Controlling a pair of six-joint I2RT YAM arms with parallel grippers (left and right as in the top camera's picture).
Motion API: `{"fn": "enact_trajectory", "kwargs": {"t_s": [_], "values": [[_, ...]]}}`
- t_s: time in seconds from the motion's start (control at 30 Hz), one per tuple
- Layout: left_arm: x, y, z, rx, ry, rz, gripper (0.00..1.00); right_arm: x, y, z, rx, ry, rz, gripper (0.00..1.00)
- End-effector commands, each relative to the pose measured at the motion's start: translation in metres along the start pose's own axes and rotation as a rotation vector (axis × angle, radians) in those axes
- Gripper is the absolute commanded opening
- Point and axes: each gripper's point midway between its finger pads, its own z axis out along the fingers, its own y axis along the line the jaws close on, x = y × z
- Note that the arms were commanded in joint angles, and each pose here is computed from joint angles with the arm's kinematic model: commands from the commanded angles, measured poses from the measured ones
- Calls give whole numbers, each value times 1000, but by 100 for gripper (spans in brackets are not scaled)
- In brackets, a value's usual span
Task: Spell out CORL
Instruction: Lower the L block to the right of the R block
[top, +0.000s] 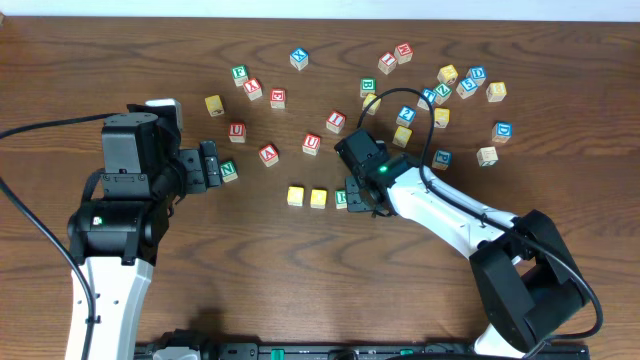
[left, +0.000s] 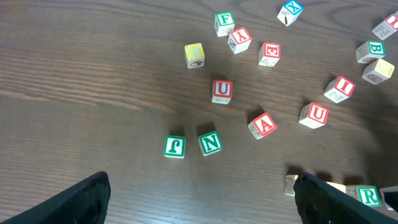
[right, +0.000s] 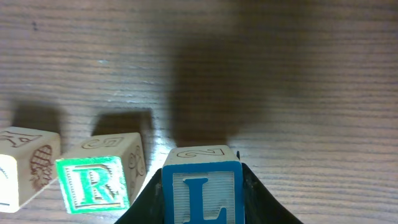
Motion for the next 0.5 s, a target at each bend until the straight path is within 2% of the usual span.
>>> {"fn": "enact_trajectory", "kwargs": {"t_s": [0.0, 0.47], "values": [[-6, 1, -4, 0, -18, 10, 93, -1, -5, -2, 29, -32, 9, 1], [-6, 1, -4, 0, -18, 10, 93, 0, 1, 9, 29, -104, -11, 1]]}}
